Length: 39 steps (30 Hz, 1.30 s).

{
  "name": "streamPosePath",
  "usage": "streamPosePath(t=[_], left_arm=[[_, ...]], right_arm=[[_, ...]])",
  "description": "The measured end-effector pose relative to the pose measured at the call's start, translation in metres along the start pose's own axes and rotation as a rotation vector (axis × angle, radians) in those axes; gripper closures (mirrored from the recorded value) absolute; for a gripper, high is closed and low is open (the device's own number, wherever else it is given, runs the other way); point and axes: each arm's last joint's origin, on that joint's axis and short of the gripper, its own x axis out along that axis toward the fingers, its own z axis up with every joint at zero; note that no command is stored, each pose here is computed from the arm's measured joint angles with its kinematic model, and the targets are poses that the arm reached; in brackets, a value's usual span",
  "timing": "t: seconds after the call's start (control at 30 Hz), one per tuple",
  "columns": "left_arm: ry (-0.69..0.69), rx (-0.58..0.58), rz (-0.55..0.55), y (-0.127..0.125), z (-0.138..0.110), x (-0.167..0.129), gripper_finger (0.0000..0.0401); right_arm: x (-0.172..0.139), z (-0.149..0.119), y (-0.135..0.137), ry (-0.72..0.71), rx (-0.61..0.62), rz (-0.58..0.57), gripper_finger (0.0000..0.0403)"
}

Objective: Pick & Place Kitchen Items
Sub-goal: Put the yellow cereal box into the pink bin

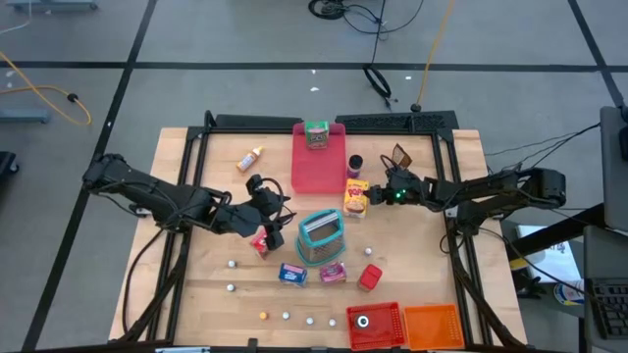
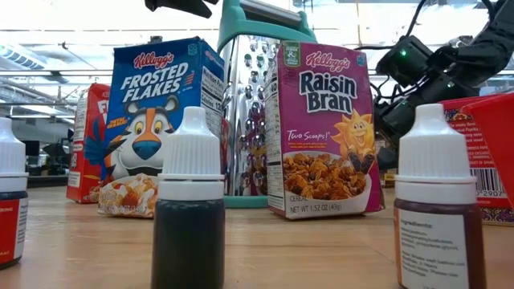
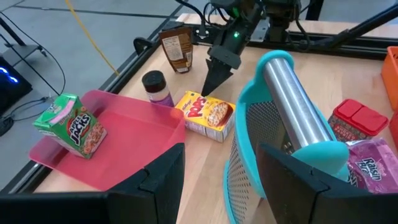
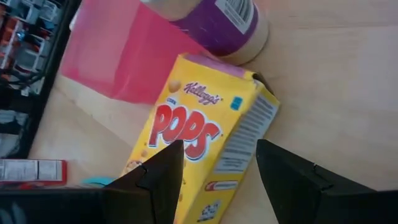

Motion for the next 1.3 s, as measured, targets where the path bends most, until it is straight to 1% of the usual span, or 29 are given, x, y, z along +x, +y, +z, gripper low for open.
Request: streamPosePath(t=[0.1, 0.2, 0.27, 0.4, 0.53, 0.63, 0.77, 0.9, 0.97, 1.07, 1.23, 1.3], left_arm=[[0.000, 0.004, 0.000, 0.000, 0.000, 0.000, 0.0201], [0.000, 0.003, 0.002, 0.000, 0.000, 0.000, 0.0201], [0.000, 0.003, 0.002, 0.000, 0.000, 0.000, 0.0201], [0.000, 0.003, 0.002, 0.000, 0.000, 0.000, 0.0201], [0.000, 0.012, 0.004, 0.001, 0.000, 0.001, 0.0201], [0.000, 0.011, 0.005, 0.001, 0.001, 0.001, 0.0201], [-0.001, 0.012, 0.005, 0.001, 0.001, 0.001, 0.0201], [0.000, 0.013, 0.005, 0.001, 0.000, 0.001, 0.0201], [-0.001, 0.012, 0.005, 0.001, 0.001, 0.001, 0.0201], [-0.001, 0.012, 0.005, 0.001, 0.001, 0.001, 0.0201], [-0.001, 0.013, 0.005, 0.001, 0.001, 0.001, 0.0201], [-0.001, 0.013, 0.005, 0.001, 0.001, 0.001, 0.0201]], right_arm=[[0.000, 0.001, 0.002, -0.009, 0.002, 0.018, 0.0209], [0.000, 0.000, 0.000, -0.001, 0.007, -0.003, 0.0209], [0.000, 0.000, 0.001, -0.021, 0.023, -0.003, 0.0212], [0.000, 0.000, 0.000, -0.018, 0.008, -0.009, 0.0231], [0.001, 0.001, 0.003, -0.031, 0.017, 0.020, 0.0257], [0.002, -0.001, 0.002, -0.021, -0.006, 0.011, 0.0268], [0.008, -0.005, -0.001, -0.007, -0.004, -0.014, 0.0269], [0.015, -0.006, -0.002, -0.008, 0.001, -0.004, 0.0266], [0.016, -0.006, -0.002, -0.012, -0.014, 0.006, 0.0273], [0.017, -0.006, -0.002, -0.011, -0.020, 0.009, 0.0302], [0.016, -0.006, -0.001, -0.012, -0.049, 0.013, 0.0385], [0.016, -0.006, -0.001, 0.001, -0.063, 0.021, 0.0394]])
